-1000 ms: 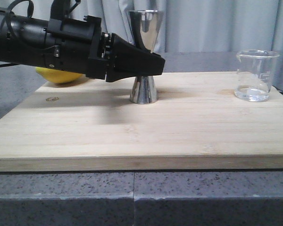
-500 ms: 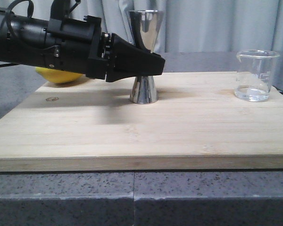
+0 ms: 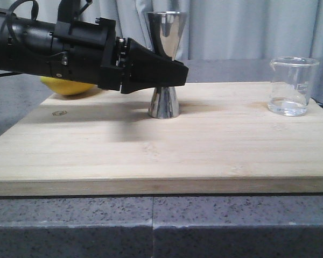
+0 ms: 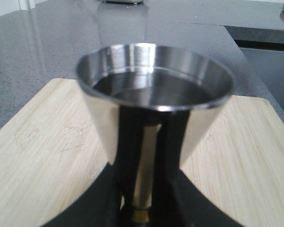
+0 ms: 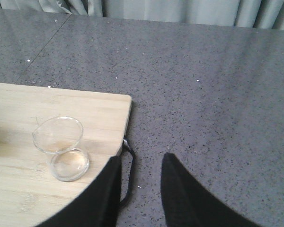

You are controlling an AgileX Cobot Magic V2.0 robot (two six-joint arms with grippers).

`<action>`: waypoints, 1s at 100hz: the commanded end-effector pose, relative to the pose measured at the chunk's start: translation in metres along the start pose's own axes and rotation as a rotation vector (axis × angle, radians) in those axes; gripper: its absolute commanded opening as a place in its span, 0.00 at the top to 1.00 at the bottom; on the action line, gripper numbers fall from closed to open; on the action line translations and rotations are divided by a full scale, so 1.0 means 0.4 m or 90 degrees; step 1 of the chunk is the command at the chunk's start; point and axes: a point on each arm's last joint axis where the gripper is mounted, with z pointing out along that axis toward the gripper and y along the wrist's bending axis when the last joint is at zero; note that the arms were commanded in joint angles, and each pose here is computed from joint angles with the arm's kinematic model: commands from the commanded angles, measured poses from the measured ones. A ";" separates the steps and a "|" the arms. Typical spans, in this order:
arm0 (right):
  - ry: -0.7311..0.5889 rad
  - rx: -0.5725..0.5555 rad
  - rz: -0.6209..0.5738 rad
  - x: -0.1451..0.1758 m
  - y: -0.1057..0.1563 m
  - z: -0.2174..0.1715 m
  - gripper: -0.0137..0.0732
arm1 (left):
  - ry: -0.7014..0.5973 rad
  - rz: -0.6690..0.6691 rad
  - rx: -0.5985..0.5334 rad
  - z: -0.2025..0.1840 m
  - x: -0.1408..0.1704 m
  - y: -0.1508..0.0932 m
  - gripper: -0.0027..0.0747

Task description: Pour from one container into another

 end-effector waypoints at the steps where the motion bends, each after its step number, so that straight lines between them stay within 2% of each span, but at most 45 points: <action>1: -0.075 0.006 -0.015 -0.045 -0.003 -0.014 0.63 | -0.079 0.018 0.001 -0.003 -0.072 -0.005 0.99; 100: -0.081 0.005 -0.015 -0.047 -0.003 -0.014 0.63 | -0.077 0.019 0.004 -0.003 -0.071 -0.006 0.99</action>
